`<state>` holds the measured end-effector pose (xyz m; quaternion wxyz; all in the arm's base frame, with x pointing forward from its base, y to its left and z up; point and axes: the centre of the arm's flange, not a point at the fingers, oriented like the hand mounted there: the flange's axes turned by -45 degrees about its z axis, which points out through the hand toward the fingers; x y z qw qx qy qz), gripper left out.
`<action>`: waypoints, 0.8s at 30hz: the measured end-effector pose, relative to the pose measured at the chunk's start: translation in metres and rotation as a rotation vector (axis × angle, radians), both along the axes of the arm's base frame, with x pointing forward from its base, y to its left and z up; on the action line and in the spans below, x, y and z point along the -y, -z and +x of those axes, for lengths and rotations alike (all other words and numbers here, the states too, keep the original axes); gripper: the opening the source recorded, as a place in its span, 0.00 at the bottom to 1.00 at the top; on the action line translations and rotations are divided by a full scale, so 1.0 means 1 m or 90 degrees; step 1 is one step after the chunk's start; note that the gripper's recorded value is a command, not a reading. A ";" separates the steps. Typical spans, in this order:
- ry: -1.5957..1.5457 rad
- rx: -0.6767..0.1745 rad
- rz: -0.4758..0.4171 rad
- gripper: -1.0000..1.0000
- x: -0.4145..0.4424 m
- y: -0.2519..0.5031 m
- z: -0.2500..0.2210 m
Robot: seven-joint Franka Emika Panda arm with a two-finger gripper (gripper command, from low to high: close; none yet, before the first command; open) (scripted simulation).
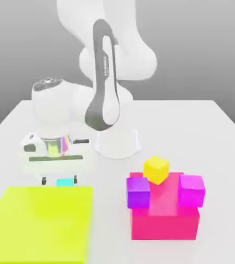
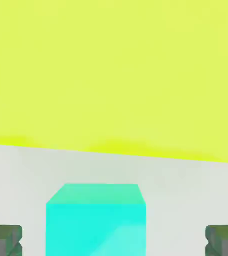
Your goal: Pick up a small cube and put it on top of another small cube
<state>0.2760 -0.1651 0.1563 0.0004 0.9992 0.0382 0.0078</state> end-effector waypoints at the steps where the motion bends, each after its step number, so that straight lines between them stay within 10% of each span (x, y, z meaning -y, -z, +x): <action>1: 0.000 0.000 0.000 0.50 0.000 0.003 0.000; 8: 0.003 -0.008 0.000 0.50 -0.007 0.029 -0.007; 9: 0.003 -0.009 0.000 0.00 -0.008 0.031 -0.008; 24: 0.000 -0.001 0.001 0.00 0.000 0.004 -0.001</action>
